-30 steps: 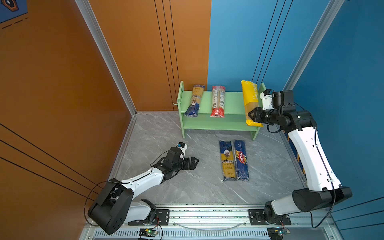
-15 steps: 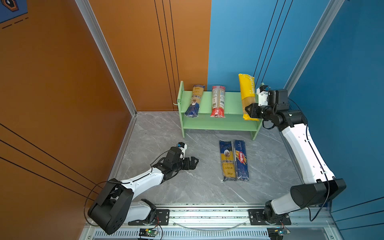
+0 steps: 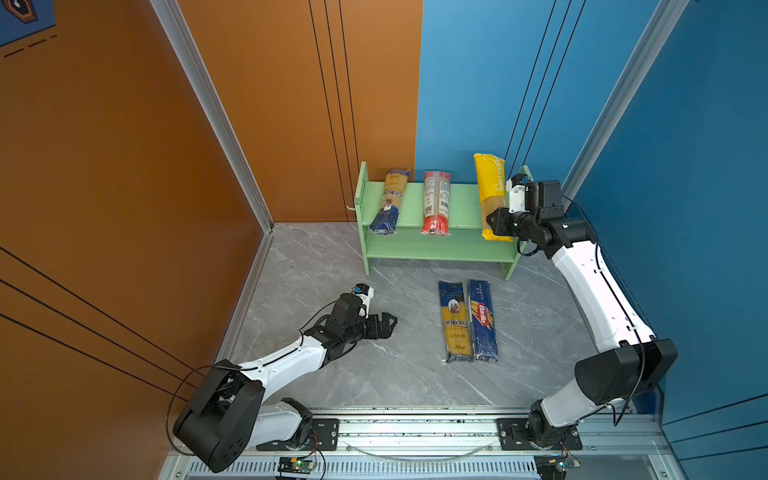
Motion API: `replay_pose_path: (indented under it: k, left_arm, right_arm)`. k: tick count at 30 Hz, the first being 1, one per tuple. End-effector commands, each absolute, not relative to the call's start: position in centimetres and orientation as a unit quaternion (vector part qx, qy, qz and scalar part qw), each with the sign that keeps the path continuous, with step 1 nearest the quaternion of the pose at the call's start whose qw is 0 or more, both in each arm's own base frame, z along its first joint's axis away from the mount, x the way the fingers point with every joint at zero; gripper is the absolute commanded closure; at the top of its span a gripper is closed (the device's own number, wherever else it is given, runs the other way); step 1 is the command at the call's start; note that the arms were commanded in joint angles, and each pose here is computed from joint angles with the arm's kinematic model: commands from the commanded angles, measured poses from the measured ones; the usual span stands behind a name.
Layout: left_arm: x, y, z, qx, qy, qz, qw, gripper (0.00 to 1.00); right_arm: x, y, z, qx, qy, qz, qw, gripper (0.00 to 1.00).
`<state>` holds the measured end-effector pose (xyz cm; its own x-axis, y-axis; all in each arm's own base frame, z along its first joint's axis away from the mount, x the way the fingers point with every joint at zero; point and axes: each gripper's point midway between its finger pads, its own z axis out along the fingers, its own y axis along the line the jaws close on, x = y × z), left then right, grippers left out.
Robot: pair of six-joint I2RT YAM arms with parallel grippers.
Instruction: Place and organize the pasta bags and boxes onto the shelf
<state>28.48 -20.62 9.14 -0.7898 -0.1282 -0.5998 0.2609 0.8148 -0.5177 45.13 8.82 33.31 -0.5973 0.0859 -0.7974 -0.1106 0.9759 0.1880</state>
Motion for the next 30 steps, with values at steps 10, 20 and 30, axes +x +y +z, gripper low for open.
replay_pose_path:
  k: [10,20,30]
  left_arm:
    - [28.3,-20.1,8.9,0.031,0.897,-0.302,0.321,0.02]
    - [28.2,-20.0,8.8,0.029,0.898,-0.3,0.321,0.02]
    - [28.2,-20.0,8.8,0.03,0.897,-0.301,0.322,0.02]
  right_arm:
    - [47.6,8.6,36.8,0.001,0.844,0.11,0.525,1.0]
    - [48.0,8.3,36.2,0.007,0.844,0.103,0.526,0.99]
    - [48.3,8.2,34.4,0.012,0.853,0.098,0.513,0.9]
